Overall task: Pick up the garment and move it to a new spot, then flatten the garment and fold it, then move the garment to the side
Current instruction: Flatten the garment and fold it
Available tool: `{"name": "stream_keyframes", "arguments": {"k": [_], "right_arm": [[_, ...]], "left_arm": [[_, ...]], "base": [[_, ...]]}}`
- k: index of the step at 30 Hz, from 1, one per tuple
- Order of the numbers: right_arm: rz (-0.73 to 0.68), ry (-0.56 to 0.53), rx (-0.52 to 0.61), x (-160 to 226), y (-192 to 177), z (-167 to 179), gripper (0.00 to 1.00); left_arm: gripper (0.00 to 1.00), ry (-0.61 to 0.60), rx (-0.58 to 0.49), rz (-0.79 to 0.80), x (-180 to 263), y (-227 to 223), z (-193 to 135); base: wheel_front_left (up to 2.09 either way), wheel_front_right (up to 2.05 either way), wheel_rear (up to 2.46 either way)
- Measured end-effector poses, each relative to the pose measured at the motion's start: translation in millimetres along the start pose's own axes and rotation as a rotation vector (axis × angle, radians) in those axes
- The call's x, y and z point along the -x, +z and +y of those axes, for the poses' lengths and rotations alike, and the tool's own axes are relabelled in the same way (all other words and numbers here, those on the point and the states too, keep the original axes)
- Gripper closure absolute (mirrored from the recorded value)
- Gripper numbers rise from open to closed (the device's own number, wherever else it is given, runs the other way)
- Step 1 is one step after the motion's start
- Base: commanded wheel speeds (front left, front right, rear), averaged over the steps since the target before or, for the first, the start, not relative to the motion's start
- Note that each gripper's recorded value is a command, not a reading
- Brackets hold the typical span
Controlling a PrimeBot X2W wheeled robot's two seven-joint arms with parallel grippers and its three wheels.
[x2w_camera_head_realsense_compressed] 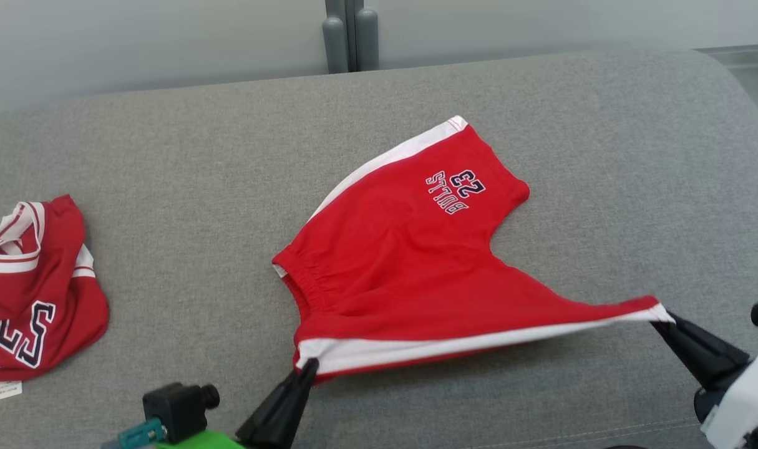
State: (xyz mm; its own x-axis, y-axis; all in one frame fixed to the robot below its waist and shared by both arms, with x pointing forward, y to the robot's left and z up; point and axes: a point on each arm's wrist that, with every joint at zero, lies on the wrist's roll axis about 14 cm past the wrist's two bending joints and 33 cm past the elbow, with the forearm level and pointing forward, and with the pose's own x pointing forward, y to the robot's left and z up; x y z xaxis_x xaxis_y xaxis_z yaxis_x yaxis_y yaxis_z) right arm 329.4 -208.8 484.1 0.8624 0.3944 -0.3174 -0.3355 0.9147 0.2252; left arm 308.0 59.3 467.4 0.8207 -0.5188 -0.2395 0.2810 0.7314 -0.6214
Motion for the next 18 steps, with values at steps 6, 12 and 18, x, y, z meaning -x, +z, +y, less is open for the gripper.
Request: {"name": "stream_keyframes", "arguments": {"k": [6,12,18], "right_arm": [[-0.031,0.036,0.079,-45.6,57.7,2.3,1.0],[0.037,0.015,0.101,-114.5,88.0,-21.9,1.0],[0.183,0.035,0.117,-193.8,64.0,-25.5,1.0]], "left_arm": [[1.0,-0.064,-0.016,-0.093,-33.1,52.2,-9.0],[1.0,-0.053,0.117,-0.105,-83.1,73.9,3.4],[1.0,0.112,0.233,-0.076,-113.4,67.1,61.6]], "base": [[0.0,0.0,0.0],[0.0,0.0,0.0],[0.0,0.0,0.0]]}}
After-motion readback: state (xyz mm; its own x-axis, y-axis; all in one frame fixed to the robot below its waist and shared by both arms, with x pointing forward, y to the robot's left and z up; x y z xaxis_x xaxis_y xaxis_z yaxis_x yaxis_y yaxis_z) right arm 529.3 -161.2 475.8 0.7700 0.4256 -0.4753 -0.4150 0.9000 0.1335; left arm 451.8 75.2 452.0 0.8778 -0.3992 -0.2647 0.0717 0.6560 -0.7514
